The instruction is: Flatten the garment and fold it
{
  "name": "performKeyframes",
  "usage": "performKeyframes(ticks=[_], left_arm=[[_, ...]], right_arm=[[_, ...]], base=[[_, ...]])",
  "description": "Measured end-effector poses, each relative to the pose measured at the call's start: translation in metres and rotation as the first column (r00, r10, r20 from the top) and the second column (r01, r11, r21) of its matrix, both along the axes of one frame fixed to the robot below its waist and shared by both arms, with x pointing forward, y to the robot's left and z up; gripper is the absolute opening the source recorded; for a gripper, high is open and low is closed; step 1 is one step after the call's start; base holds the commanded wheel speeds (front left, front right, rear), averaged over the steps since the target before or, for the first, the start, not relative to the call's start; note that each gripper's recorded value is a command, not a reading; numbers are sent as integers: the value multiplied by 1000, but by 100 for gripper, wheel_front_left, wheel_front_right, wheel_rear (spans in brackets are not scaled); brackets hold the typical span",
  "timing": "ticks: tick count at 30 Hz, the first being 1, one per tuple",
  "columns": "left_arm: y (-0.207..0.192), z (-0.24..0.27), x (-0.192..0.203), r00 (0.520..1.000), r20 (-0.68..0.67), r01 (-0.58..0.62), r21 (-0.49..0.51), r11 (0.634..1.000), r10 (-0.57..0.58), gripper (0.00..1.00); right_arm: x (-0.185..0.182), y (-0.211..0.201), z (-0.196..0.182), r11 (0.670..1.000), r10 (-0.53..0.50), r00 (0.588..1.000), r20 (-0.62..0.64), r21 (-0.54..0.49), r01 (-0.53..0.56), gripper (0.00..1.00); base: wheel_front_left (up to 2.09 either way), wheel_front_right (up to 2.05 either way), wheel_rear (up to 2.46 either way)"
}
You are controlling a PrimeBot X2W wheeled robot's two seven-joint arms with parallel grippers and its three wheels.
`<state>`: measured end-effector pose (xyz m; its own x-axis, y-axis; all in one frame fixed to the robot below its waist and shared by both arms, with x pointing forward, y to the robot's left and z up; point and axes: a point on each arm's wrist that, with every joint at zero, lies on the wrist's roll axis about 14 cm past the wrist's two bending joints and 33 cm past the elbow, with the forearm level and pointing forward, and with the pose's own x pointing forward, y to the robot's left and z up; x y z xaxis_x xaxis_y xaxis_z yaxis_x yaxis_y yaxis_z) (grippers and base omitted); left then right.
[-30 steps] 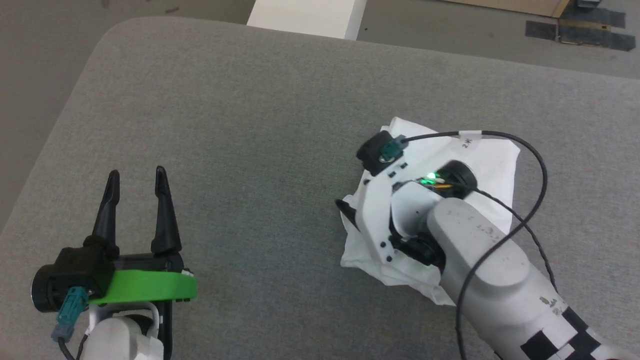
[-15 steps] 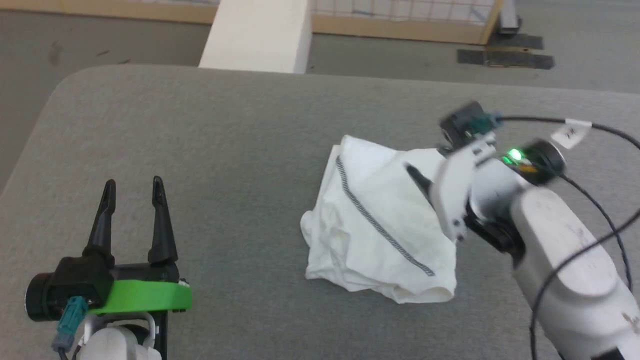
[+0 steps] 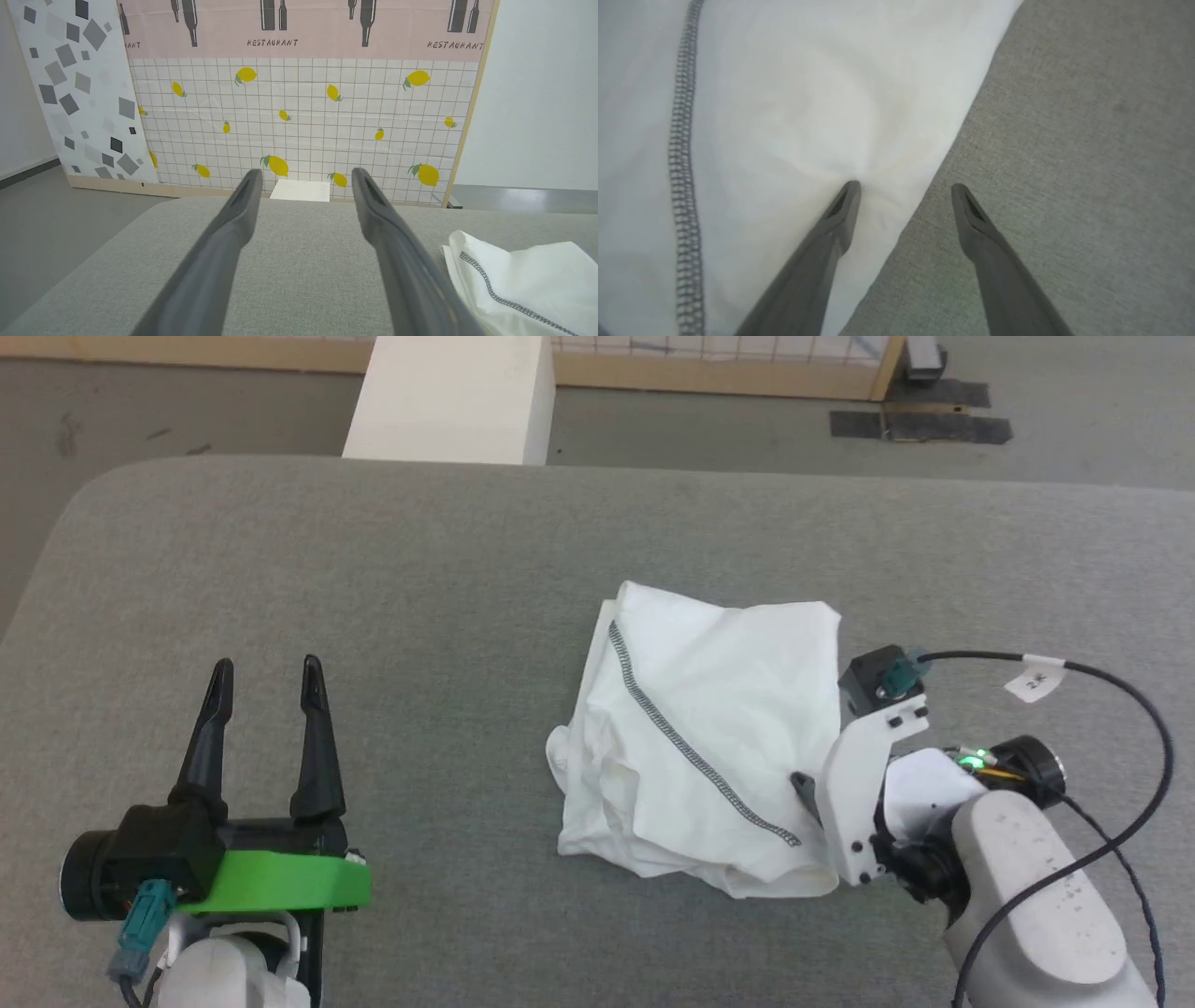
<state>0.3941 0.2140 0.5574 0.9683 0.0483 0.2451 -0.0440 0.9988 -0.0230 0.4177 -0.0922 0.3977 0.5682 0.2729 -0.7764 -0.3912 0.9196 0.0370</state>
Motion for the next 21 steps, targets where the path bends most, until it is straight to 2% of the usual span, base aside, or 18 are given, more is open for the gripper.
performKeyframes(ticks=[5, 6, 7, 8, 14, 21], left_arm=[[12, -7, -4, 999, -24, -37, 6, 999, 37, 100], [13, -8, -4, 999, -27, -41, 7, 999, 41, 100], [15, -9, -4, 999, -30, -45, 8, 999, 45, 100], [15, -10, -4, 998, -33, -46, 8, 999, 46, 100], [6, -10, 2, 999, -30, -20, 8, 1000, 20, 100], [-28, -6, 25, 996, -4, 88, 11, 996, -88, 100]], right_arm=[[-5, 12, -20, 998, 51, 997, -61, -18, -52, 100], [-4, 12, -21, 998, 55, 997, -62, -20, -56, 55], [-2, 11, -20, 998, 58, 997, -58, -24, -60, 20], [0, 10, -20, 998, 62, 997, -53, -30, -64, 0], [-1, 7, -12, 993, 109, 994, -25, -45, -110, 0], [2, -45, 18, 968, 166, 985, 39, -198, -155, 0]], base=[[0, 0, 0], [0, 0, 0], [0, 0, 0], [0, 0, 0], [0, 0, 0], [0, 0, 0]])
